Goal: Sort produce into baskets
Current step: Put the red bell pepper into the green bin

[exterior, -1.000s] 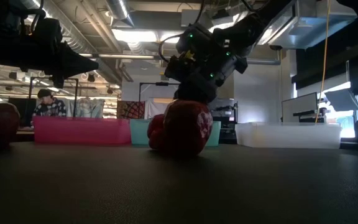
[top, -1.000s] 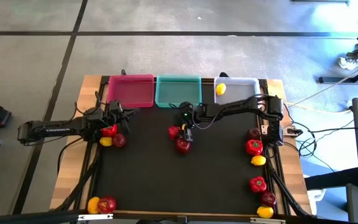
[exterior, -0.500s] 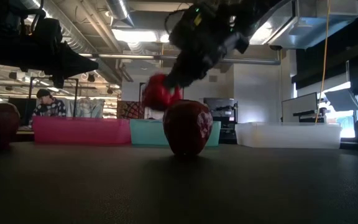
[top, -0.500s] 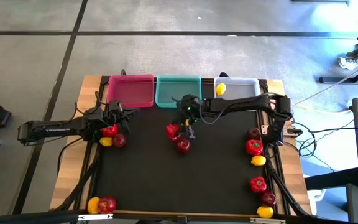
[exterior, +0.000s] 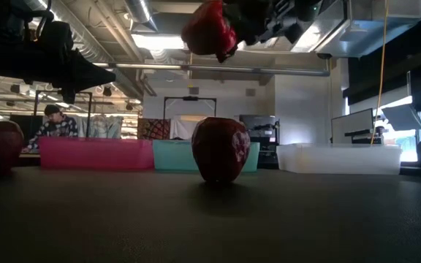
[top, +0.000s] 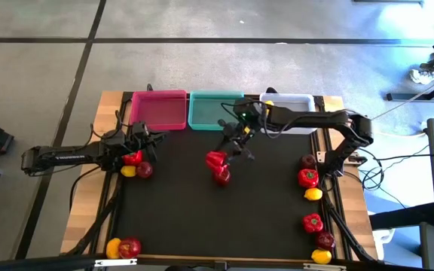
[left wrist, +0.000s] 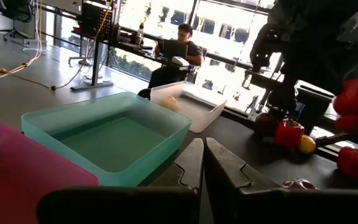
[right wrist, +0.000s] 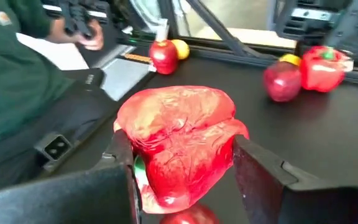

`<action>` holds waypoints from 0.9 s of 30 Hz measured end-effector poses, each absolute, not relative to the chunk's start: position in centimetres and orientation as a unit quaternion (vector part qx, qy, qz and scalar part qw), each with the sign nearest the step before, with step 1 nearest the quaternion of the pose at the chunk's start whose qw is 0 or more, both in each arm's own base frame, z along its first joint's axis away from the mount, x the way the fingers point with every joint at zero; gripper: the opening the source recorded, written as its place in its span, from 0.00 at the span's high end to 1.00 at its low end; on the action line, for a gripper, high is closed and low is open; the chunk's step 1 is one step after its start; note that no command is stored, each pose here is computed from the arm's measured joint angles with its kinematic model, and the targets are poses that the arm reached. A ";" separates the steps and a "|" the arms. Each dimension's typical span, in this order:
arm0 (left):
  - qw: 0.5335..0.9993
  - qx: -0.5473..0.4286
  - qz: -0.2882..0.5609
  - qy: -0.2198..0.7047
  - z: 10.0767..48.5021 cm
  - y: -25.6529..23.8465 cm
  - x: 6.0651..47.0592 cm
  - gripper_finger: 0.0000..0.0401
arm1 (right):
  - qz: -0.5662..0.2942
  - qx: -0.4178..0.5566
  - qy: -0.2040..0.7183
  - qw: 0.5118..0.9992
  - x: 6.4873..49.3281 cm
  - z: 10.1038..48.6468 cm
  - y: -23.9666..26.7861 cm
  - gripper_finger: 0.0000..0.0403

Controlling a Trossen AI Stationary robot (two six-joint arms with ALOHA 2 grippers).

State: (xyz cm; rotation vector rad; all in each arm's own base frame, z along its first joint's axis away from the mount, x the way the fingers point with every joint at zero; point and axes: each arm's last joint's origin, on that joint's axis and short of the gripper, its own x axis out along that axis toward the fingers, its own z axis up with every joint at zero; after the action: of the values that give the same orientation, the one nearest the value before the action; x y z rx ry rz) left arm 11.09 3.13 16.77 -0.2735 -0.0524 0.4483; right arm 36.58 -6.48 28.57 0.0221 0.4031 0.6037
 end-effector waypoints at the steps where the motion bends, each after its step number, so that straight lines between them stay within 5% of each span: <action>1: 0.965 -0.135 0.221 -0.026 16.8 3.1 11.1 0.97 | 0.275 0.006 0.204 0.939 36.6 28.5 -6.6 0.63; 14: 0.965 -0.137 0.221 -0.027 16.8 3.1 11.1 0.97 | -0.094 -0.105 0.341 0.929 34.3 27.2 -14.4 0.63; 27: 0.965 -0.137 0.221 -0.027 16.8 3.1 11.1 0.97 | -0.175 -0.056 0.349 0.919 30.8 27.0 -20.8 0.63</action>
State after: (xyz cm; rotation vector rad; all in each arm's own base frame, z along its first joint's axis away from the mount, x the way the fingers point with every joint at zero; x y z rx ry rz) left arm 11.09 3.13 16.78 -0.2765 -0.0539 0.4478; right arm 30.76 -20.84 27.01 -0.1155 0.7179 -0.3595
